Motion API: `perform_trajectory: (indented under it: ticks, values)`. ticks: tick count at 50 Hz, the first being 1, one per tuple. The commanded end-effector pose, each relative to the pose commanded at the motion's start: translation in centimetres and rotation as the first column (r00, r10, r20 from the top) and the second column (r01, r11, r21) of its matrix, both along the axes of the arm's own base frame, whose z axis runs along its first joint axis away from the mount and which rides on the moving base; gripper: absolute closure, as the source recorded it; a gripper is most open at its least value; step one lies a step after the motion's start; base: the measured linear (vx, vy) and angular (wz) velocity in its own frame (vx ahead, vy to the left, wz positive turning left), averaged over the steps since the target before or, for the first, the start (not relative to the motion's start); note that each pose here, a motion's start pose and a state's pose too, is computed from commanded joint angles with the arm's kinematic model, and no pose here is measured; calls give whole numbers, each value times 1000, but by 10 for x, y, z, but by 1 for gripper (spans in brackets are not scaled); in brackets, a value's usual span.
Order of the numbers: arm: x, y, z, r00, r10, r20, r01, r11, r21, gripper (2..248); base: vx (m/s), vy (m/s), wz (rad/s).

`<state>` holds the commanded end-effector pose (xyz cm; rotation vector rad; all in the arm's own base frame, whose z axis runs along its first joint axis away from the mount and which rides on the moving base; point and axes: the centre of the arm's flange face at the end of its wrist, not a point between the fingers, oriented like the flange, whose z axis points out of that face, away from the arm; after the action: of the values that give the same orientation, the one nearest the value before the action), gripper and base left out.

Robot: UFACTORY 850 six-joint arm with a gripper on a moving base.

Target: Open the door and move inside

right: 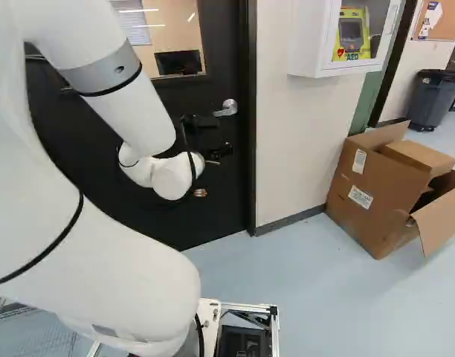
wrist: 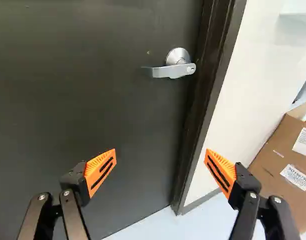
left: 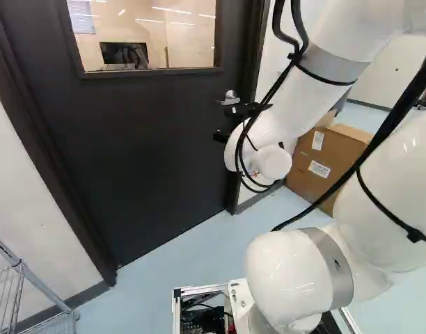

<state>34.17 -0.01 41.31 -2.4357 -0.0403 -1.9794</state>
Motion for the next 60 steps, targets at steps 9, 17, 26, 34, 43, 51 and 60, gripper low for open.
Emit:
perform_trajectory:
  ticks: [9, 17, 26, 34, 43, 51, 60]
  values:
    - [11, -1, 9, 1000, 14, 21, -14, 1000, -11, 3, 0, 0, 0]
    - [21, -1, 18, 999, 33, 39, -32, 999, -24, 3, 0, 0, 0]
    - [32, -1, 28, 996, 64, 59, -61, 997, -47, 3, 0, 0, 0]
    - [42, -1, 36, 993, 94, 74, -89, 994, -70, 3, 0, 0, 0]
    - [52, -2, 45, 987, 130, 90, -121, 988, -98, 3, 0, 0, 0]
    - [63, -3, 53, 981, 164, 103, -150, 980, -127, 3, 0, 0, 0]
    - [76, -4, 63, 972, 204, 121, -183, 970, -162, 3, 0, 0, 0]
